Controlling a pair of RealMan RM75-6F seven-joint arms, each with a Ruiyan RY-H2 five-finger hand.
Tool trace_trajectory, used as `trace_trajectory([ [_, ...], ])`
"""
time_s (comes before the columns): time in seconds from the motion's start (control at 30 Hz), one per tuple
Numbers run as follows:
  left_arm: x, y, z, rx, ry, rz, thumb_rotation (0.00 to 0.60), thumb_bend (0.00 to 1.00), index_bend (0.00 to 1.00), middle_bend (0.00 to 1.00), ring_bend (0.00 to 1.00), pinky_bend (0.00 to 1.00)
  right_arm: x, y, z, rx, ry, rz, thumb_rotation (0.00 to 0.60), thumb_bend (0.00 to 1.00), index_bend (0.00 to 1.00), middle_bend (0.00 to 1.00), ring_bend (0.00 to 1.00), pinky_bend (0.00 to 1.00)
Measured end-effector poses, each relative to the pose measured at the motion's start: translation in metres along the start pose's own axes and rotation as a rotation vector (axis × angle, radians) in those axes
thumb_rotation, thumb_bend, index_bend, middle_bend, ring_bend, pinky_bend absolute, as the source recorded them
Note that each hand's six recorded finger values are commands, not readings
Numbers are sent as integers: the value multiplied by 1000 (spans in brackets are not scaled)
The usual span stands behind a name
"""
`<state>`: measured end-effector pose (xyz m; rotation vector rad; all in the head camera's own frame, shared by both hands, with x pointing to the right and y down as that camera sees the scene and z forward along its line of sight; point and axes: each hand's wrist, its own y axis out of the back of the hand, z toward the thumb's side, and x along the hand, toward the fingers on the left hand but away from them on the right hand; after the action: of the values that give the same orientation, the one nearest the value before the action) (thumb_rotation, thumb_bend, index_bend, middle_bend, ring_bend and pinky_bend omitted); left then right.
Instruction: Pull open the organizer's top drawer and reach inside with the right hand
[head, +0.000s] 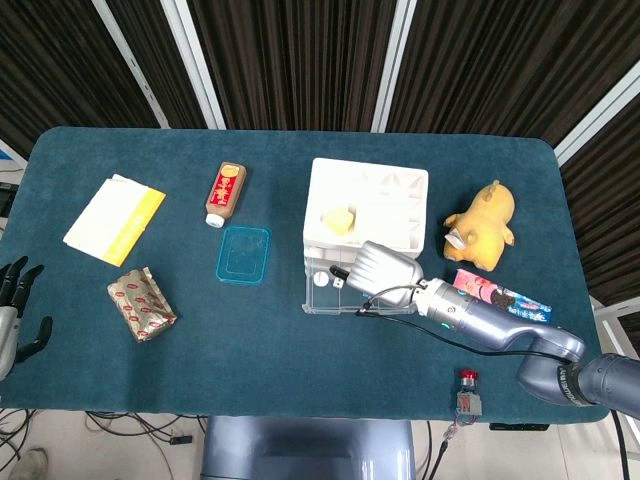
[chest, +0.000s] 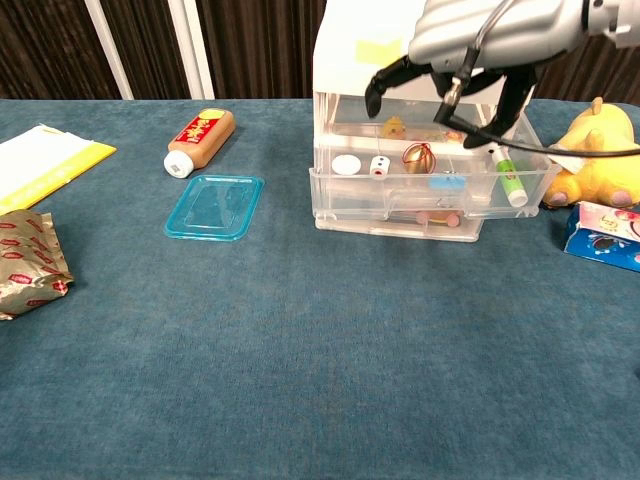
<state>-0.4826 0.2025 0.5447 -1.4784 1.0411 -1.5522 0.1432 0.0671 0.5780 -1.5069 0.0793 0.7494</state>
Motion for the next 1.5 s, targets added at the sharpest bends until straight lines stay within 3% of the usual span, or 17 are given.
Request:
trace_trajectory([
  [0.63, 0, 0, 0, -2, -1, -3, 600, 418, 104, 27, 0, 0, -11, -7, 15, -50, 33, 40, 600, 282, 277, 953, 957, 973],
  [1.5, 0, 0, -1, -2, 1, -8, 600, 418, 104, 27, 0, 0, -19, -10, 0, -41, 1, 75, 600, 284, 350, 953, 956, 973],
])
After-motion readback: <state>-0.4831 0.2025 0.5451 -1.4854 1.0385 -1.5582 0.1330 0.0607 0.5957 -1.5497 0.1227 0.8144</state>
